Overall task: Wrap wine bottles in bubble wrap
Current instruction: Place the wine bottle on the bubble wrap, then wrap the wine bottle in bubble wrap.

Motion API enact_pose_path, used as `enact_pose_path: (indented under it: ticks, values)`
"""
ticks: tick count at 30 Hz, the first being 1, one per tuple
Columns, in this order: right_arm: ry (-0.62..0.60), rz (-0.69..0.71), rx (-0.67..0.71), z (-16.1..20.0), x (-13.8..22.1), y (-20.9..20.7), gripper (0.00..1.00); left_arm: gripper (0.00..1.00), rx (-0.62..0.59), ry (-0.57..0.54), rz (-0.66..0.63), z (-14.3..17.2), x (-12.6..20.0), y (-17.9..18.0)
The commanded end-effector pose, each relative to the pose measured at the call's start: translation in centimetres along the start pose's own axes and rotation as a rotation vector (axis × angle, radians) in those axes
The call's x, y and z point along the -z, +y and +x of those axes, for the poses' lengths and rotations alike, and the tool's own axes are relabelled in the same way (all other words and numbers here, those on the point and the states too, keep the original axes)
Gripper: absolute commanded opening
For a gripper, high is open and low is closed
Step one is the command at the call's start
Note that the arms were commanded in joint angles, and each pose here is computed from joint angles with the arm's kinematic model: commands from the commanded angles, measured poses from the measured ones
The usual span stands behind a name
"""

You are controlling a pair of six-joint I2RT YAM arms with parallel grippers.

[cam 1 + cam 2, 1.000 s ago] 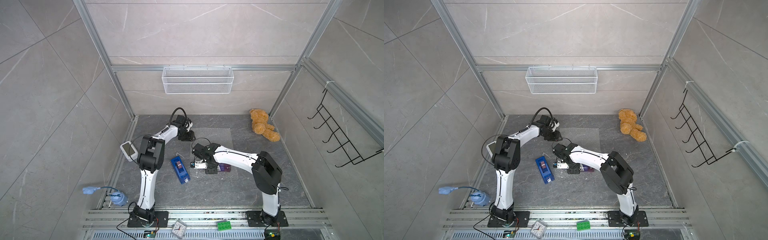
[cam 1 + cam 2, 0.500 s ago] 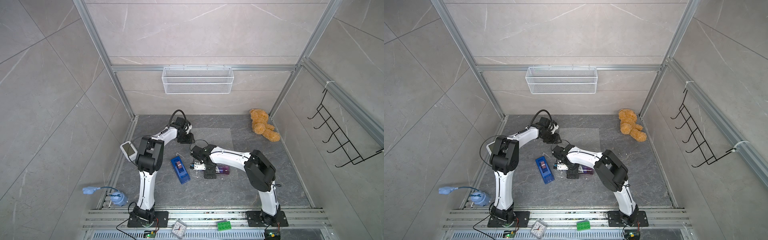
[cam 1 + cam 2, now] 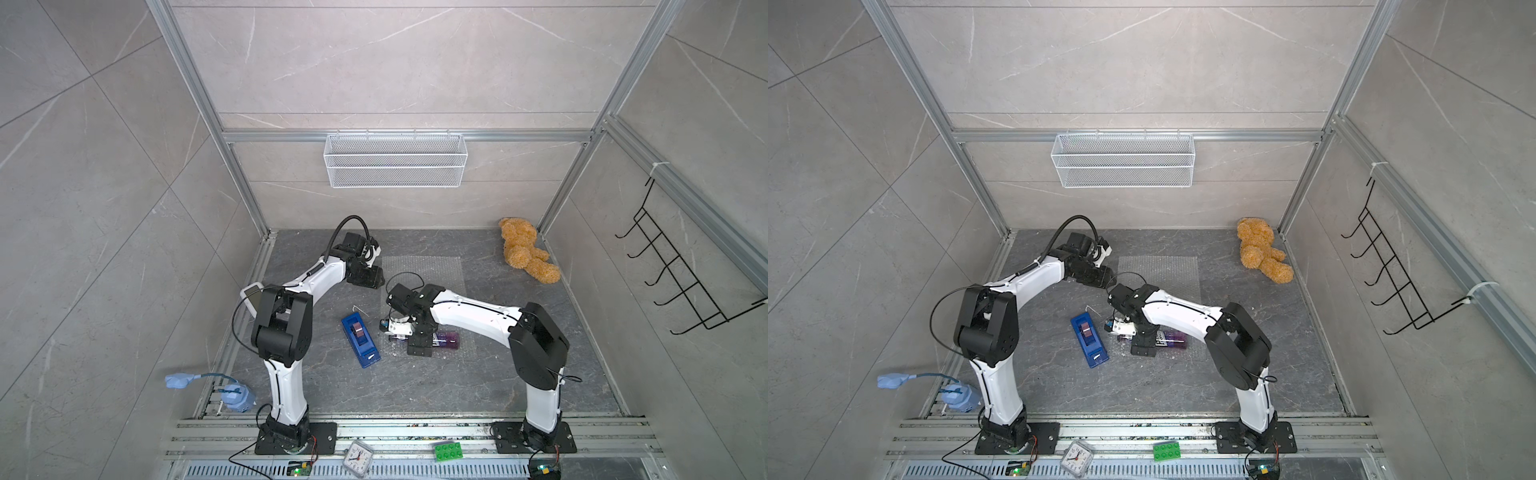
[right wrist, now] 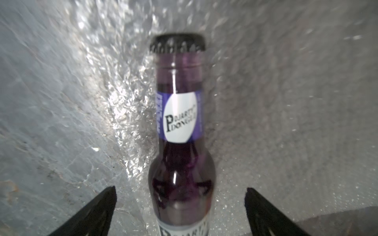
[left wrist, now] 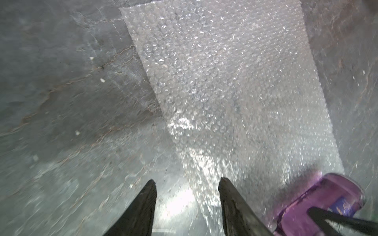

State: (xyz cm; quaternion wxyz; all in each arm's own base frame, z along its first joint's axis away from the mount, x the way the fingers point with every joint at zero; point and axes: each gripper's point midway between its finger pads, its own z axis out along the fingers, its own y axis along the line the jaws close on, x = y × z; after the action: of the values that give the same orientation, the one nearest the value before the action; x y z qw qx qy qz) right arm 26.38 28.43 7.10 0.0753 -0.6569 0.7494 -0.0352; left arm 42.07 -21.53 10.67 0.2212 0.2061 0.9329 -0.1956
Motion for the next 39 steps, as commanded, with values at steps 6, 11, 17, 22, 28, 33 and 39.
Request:
enact_pose_path:
  ticks: [6,11,17,22,28,33,39]
  values:
    - [-0.305,-0.188,-0.391,0.5,3.0,-1.6,0.97,0.50,-0.438,-0.049,-0.090,3.0,4.4,-5.3]
    - [-0.356,-0.302,-0.634,1.6,1.9,-2.7,0.91,0.48,-0.740,-0.045,-0.033,7.2,4.3,-11.3]
    - [-0.323,-0.374,-0.767,2.1,-0.5,-2.7,0.86,0.44,-0.979,-0.137,0.034,11.3,3.8,-16.1]
    - [-0.322,-0.386,-0.800,1.9,-1.2,-2.8,0.84,0.37,-1.041,-0.077,0.086,14.6,2.1,-17.7]
    - [-0.298,-0.370,-0.817,2.1,-2.0,-3.3,0.80,0.32,-1.051,-0.053,0.136,16.0,-0.4,-18.6]
    - [-0.269,-0.352,-0.810,2.5,-2.6,-3.8,0.79,0.32,-1.089,-0.048,0.166,16.1,-2.2,-19.1]
    - [-0.259,-0.349,-0.791,2.5,-2.8,-4.5,0.79,0.32,-1.124,-0.025,0.200,16.1,-4.1,-19.7]
